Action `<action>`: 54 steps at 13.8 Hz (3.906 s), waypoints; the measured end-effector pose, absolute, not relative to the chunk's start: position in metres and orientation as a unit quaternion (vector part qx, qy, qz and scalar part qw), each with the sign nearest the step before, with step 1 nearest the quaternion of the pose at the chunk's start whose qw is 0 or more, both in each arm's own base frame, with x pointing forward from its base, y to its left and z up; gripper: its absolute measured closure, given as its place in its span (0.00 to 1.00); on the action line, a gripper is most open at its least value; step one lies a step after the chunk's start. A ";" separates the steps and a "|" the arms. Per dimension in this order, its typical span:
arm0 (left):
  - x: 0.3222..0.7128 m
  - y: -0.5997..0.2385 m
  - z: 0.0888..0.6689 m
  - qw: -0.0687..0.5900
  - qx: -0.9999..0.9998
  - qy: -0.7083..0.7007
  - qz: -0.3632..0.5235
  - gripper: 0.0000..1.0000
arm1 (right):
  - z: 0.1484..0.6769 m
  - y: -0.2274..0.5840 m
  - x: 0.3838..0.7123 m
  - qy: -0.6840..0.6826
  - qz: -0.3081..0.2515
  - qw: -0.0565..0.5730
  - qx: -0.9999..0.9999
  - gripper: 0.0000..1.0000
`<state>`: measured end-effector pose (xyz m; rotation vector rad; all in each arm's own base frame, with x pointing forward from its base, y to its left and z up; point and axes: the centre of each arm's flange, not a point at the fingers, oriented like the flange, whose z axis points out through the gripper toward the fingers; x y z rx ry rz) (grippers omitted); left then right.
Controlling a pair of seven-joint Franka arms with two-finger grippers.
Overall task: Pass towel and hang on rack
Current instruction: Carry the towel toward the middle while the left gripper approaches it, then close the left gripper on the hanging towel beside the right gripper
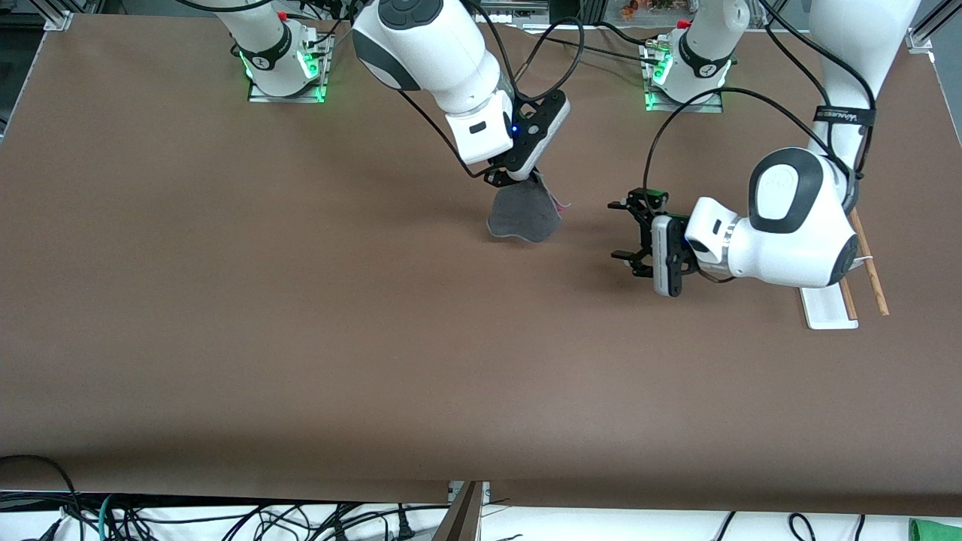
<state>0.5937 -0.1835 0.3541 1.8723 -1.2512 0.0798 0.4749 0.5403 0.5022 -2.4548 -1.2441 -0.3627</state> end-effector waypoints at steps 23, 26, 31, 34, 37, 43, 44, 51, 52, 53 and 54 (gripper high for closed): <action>0.556 -0.226 0.329 0.485 0.681 -0.546 0.045 0.12 | 0.502 0.552 0.470 -0.442 -0.149 0.198 -0.862 0.98; 0.551 -0.221 0.326 0.497 0.674 -0.546 0.035 0.12 | 0.502 0.552 0.470 -0.442 -0.150 0.198 -0.862 0.98; 0.527 -0.219 0.333 0.496 0.673 -0.548 0.023 0.15 | 0.502 0.548 0.476 -0.437 -0.151 0.197 -0.864 0.98; 0.523 -0.223 0.335 0.482 0.681 -0.551 0.031 0.22 | 0.502 0.539 0.486 -0.429 -0.154 0.196 -0.868 0.98; 0.524 -0.232 0.328 0.469 0.691 -0.548 0.045 0.22 | 0.502 0.539 0.487 -0.429 -0.155 0.197 -0.868 0.98; 0.534 -0.239 0.324 0.481 0.703 -0.518 0.082 0.22 | 0.499 0.539 0.488 -0.428 -0.153 0.197 -0.868 0.98; 0.535 -0.242 0.325 0.484 0.702 -0.515 0.086 0.29 | 0.498 0.539 0.488 -0.428 -0.153 0.198 -0.869 0.98; 0.534 -0.248 0.324 0.482 0.688 -0.533 0.102 0.98 | 0.497 0.539 0.489 -0.427 -0.154 0.198 -0.869 0.98; 0.534 -0.248 0.324 0.482 0.687 -0.534 0.103 0.98 | 0.497 0.539 0.489 -0.427 -0.154 0.199 -0.869 0.98; 0.534 -0.247 0.324 0.482 0.687 -0.535 0.104 0.98 | 0.497 0.539 0.489 -0.427 -0.154 0.199 -0.869 0.98; 0.535 -0.247 0.324 0.481 0.686 -0.535 0.104 0.98 | 0.497 0.539 0.489 -0.427 -0.154 0.199 -0.869 0.98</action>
